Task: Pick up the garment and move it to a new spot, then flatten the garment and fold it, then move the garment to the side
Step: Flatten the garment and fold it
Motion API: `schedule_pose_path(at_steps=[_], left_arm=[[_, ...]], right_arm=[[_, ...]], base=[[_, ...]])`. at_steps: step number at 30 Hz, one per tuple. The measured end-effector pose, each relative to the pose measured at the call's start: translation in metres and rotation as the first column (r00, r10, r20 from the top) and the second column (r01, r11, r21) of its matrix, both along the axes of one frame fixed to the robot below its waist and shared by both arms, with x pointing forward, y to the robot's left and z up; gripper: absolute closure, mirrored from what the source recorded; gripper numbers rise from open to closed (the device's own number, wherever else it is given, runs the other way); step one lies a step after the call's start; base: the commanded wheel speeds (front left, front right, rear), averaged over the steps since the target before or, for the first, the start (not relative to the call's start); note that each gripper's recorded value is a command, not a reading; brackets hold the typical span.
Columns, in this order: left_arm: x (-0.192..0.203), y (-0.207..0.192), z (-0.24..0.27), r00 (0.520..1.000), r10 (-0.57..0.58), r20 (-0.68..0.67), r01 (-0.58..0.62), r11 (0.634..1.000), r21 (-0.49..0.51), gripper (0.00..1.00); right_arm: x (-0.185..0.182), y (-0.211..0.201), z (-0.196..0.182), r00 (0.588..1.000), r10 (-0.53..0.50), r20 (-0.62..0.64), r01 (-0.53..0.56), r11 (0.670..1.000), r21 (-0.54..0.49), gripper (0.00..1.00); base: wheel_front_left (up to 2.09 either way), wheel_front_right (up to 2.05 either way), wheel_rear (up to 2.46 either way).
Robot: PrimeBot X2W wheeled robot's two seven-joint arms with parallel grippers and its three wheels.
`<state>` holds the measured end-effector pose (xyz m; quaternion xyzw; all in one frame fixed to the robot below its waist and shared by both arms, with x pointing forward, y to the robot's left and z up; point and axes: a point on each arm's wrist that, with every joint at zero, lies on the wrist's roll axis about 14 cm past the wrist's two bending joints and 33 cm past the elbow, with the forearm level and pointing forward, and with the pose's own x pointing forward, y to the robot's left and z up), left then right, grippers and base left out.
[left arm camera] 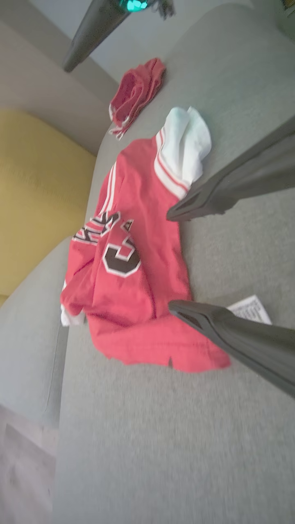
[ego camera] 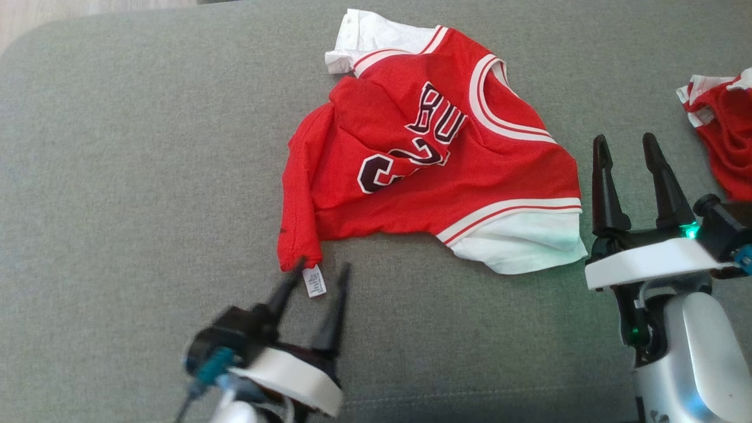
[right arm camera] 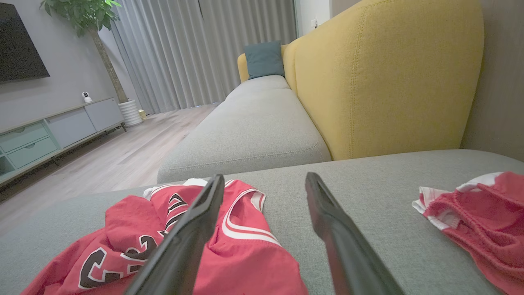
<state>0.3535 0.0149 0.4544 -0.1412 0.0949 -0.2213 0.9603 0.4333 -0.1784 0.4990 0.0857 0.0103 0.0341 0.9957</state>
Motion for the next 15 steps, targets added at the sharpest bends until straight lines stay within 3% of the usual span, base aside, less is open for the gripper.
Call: schedule_pose_path(at_steps=[7,15], left_arm=[[0.018,0.046,-0.019,0.984,0.164,-0.066,-0.163,0.986,0.020,0.00],[0.017,0.054,-0.059,0.961,0.187,-0.206,-0.185,0.982,0.030,0.00]], right_arm=[[0.000,0.001,-0.001,1.000,0.006,-0.007,-0.006,1.000,-0.010,0.00],[-0.002,-0.008,-0.008,0.999,-0.018,-0.029,0.018,1.000,-0.018,0.00]], base=[[0.00,0.00,0.00],[0.00,0.00,0.00]])
